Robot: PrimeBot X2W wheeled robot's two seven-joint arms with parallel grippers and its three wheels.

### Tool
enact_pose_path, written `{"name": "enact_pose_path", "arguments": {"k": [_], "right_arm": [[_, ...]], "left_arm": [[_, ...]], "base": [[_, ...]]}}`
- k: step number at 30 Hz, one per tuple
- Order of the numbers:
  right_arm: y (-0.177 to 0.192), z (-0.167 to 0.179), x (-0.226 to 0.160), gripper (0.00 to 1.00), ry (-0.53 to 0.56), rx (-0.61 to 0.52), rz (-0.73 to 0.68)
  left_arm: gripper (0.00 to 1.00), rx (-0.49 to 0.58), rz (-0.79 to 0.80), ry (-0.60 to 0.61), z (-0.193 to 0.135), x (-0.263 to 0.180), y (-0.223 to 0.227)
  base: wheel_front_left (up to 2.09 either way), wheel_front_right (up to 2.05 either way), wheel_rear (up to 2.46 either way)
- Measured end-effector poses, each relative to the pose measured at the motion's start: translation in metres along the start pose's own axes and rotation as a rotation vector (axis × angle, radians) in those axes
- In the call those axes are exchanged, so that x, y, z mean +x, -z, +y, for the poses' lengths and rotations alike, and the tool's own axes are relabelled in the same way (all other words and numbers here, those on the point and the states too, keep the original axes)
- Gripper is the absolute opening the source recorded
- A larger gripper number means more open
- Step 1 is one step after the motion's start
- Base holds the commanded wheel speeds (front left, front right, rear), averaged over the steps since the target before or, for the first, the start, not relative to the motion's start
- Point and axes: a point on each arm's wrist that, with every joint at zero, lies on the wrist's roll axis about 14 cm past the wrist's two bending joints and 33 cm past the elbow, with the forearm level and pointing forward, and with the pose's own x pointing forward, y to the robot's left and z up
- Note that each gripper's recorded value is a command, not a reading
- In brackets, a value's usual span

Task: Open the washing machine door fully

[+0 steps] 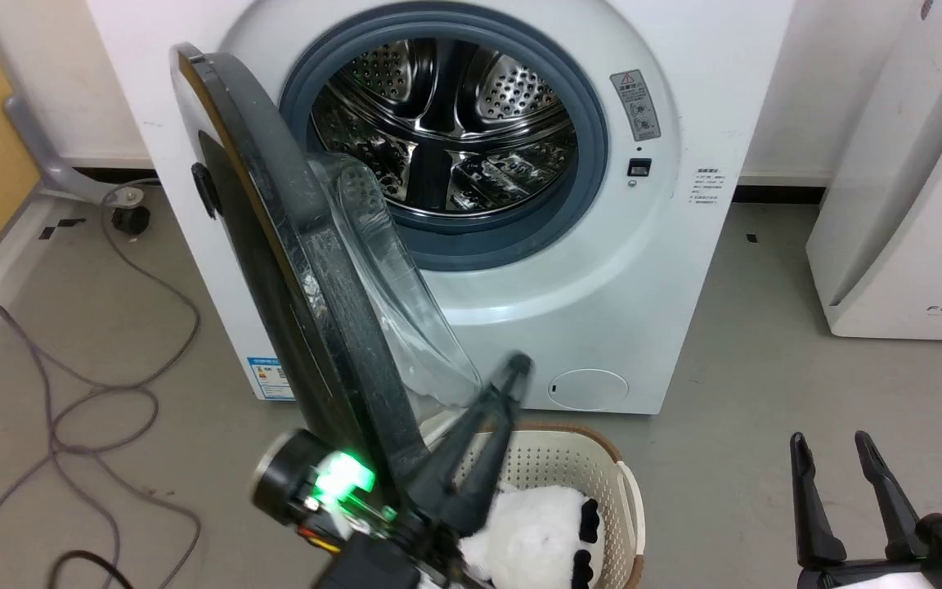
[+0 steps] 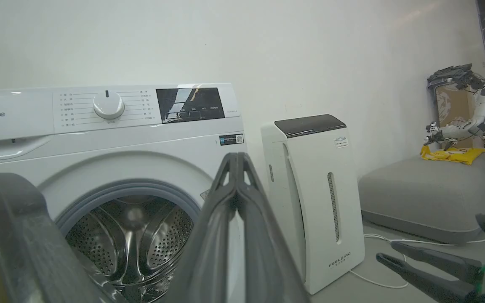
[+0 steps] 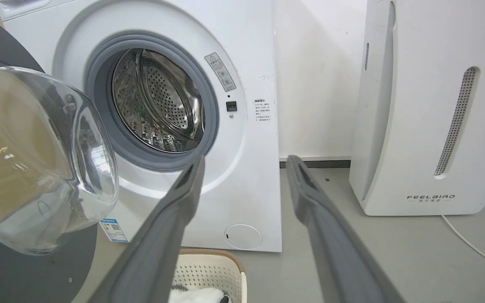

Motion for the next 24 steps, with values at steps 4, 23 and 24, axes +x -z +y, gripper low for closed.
{"name": "enact_pose_path", "arguments": {"k": [4,23,24], "right_arm": [[0.002,0.002,0.002,1.00,-0.006,0.001,0.006],[0.014,0.014,0.014,1.00,-0.048,0.009,0.037],[0.015,0.016,0.015,1.00,-0.052,0.010,0.038]], "left_arm": [[0.00,-0.026,0.059,0.029,-0.012,-0.008,0.016],[0.00,-0.059,0.401,-0.072,-0.001,-0.070,0.106],[0.00,-0.055,0.409,-0.085,0.003,-0.072,0.107]], "base": [[0.00,0.00,0.00],[0.00,0.00,0.00],[0.00,0.00,0.00]]}}
